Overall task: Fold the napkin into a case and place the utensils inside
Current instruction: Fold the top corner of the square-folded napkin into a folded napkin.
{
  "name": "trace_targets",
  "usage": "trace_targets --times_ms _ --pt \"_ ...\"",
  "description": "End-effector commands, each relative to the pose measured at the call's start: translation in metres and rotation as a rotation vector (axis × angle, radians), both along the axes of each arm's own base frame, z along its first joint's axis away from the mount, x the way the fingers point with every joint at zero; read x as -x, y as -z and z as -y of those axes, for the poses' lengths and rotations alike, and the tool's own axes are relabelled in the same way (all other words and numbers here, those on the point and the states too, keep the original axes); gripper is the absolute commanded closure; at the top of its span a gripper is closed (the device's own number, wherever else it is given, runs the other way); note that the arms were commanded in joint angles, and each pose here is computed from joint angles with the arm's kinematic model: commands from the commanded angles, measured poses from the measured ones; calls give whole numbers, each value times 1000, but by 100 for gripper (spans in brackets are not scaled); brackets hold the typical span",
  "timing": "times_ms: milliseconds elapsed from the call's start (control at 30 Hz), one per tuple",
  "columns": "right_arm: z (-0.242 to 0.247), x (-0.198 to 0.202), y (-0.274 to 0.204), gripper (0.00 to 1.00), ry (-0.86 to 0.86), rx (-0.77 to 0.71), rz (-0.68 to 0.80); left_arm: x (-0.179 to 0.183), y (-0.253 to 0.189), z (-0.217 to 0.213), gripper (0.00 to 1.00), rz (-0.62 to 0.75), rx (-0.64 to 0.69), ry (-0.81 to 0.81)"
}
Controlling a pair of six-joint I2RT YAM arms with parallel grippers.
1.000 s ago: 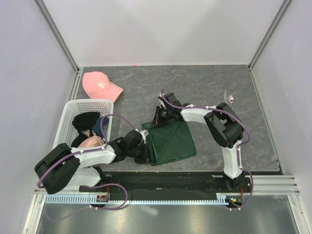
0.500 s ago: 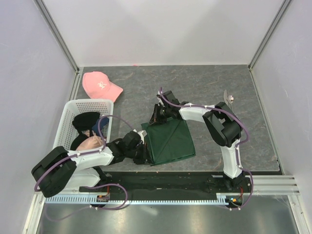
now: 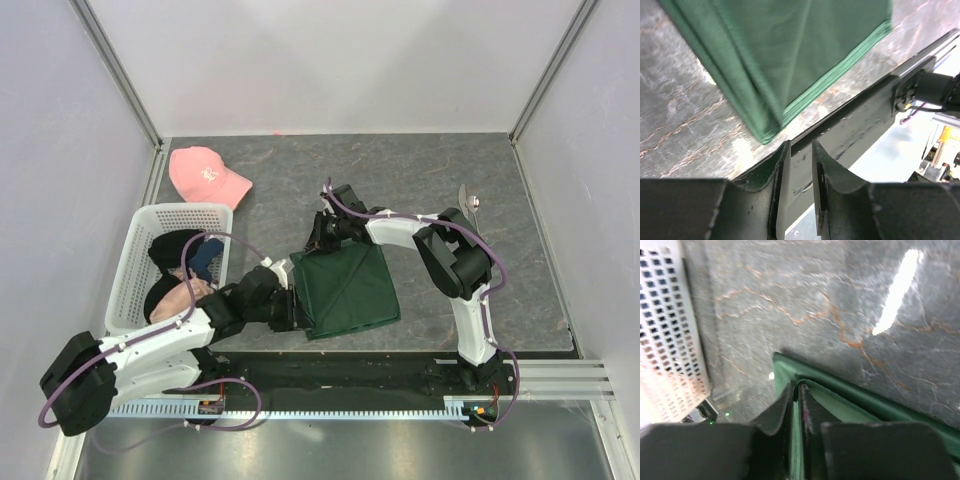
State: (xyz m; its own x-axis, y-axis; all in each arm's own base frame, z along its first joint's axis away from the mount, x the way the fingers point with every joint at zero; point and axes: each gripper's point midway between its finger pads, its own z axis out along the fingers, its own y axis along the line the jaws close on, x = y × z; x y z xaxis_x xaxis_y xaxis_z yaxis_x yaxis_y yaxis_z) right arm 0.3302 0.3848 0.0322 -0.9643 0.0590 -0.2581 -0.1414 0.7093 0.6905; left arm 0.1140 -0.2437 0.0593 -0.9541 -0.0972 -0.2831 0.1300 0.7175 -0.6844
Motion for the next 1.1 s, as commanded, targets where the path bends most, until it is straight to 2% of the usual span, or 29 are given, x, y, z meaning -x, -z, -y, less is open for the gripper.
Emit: trace_targets --times_ms 0,67,100,200,300,433,567,667,767,900,1067 --pt "-12 -17 -18 78 0 -38 58 -10 -14 8 70 9 0 -18" --pt "-11 -18 -20 75 1 -36 60 -10 -11 13 70 -5 4 -5" --pt "-11 -20 -23 70 0 -38 66 -13 -16 18 70 9 21 2" --pt "-5 -21 -33 60 -6 -33 85 -19 -12 24 70 12 -5 26" --pt "10 -22 -47 53 9 -18 113 -22 -5 26 71 5 -35 39" --pt "45 -19 -57 53 24 11 139 -26 -5 27 73 18 -41 38" --pt "97 -17 -53 58 78 30 132 -30 -3 30 74 24 -52 44" --pt "122 -19 -43 66 87 47 126 -30 8 33 75 -1 -60 54" --pt "133 -25 -31 75 90 64 129 -30 23 28 76 -12 -106 52" --pt "141 -33 -19 82 104 61 113 -30 38 17 77 -10 -164 40" --pt "154 -47 -3 85 132 66 109 -23 52 11 78 -39 -182 43"
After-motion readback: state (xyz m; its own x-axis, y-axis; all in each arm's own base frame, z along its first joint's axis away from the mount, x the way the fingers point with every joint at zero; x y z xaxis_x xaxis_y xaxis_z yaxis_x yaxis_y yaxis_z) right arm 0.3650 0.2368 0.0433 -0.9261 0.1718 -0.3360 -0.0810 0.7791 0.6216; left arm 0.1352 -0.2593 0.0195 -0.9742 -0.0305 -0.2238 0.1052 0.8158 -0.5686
